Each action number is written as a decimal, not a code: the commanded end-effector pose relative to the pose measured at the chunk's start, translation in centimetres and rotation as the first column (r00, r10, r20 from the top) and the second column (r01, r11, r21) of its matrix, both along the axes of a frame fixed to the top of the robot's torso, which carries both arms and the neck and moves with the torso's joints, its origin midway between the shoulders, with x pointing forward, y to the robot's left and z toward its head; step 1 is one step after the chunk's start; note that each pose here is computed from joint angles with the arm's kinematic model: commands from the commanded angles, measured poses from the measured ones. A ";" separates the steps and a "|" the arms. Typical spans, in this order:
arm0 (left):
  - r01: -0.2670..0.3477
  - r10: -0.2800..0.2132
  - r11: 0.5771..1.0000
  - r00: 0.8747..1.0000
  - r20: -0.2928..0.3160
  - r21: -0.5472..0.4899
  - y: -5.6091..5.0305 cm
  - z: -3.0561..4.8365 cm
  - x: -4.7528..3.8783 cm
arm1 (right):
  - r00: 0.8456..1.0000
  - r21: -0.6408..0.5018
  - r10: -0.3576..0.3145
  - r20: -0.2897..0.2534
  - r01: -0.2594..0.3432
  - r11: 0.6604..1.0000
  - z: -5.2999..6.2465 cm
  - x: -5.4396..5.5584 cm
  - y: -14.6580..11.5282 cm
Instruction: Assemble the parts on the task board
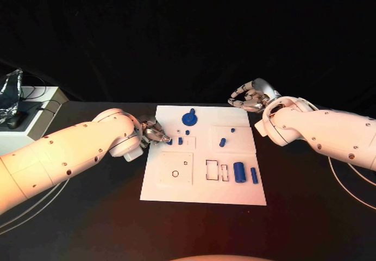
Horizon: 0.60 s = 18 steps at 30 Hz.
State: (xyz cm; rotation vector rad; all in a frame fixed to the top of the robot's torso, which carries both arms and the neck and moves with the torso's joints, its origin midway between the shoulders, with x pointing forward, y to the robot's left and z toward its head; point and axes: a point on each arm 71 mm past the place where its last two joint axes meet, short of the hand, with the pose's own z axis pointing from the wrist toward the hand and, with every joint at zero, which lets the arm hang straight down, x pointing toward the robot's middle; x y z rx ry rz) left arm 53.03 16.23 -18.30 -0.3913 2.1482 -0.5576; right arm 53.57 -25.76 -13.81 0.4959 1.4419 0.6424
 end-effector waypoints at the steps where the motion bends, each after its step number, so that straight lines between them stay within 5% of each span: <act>1: 0.007 -0.007 1.000 1.000 0.015 0.018 -0.2 0.00 0.02 | 1.000 -0.011 0.018 0.007 -0.018 1.000 0.0 0.0 0.2; 18: 0.027 -0.029 0.997 0.999 0.027 0.074 -0.1 -0.06 0.19 | 1.000 -0.012 0.017 0.006 -0.017 1.000 0.0 0.0 0.1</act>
